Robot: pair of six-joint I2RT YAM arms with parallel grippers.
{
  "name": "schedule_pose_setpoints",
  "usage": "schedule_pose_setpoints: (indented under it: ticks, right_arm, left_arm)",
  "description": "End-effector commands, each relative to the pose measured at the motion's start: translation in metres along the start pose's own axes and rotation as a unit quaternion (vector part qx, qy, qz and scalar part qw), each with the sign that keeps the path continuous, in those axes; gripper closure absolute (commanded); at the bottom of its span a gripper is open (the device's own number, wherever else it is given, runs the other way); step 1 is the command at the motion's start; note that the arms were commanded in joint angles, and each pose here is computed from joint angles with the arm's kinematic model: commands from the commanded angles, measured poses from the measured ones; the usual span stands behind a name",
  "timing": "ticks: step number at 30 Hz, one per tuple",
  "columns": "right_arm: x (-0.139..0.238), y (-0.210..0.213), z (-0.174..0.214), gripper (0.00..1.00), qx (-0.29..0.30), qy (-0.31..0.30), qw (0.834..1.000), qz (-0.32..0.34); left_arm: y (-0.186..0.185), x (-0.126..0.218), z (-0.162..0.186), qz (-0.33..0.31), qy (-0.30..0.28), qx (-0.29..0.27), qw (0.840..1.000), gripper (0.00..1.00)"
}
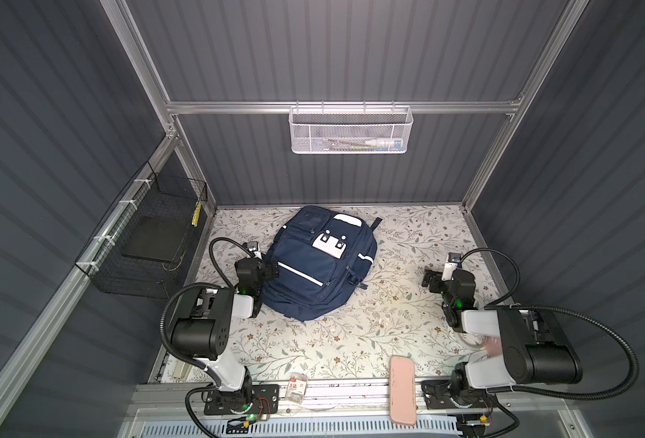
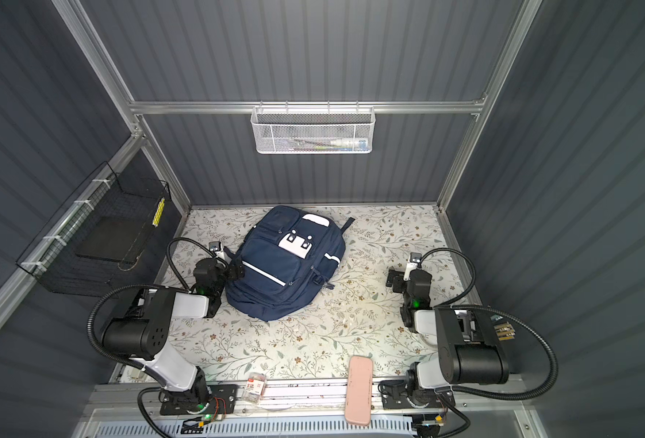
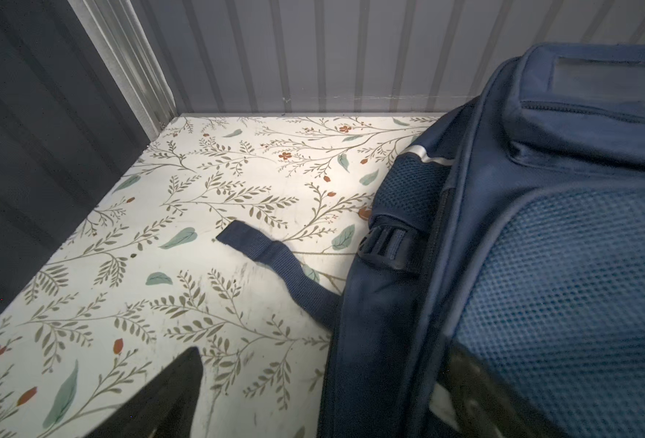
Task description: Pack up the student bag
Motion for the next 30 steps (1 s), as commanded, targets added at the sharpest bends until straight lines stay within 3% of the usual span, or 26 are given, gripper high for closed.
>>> schedule_pose_setpoints:
  ticks: [1,16,19,23,30]
  right_arm:
    - [-0.001,0.007,-0.029,0.01,-0.009,-0.047,0.999,-0.022]
    - [-0.001,0.006,-0.030,0.01,-0.015,-0.050,0.998,-0.031]
    - [0.020,0.028,-0.039,0.01,0.021,-0.069,0.992,-0.104]
    - [0.058,0.050,-0.057,0.01,0.057,-0.108,0.982,-0.146]
    - [0.010,0.029,-0.033,0.01,0.037,-0.065,0.995,-0.072]
  left_arm:
    - [0.000,0.000,0.022,0.013,0.023,-0.014,1.000,0.00]
    - [0.001,-0.001,0.023,0.010,0.026,-0.014,1.000,0.00]
    - [0.001,-0.001,0.022,0.009,0.026,-0.014,1.000,0.00]
    - [0.001,-0.001,0.022,0.009,0.026,-0.014,1.000,0.00]
    - [0.001,-0.001,0.022,0.010,0.026,-0.014,1.000,0.00]
Point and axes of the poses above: each gripper's point midway between its finger pads, its own x axis back along the fingers, its own y axis along the line the jaws close on, z = x × y, the point moved 4 cm from there along x, back along the fingers, and after that the axes turned 12 degrees about -x, right-handed, at the moved point
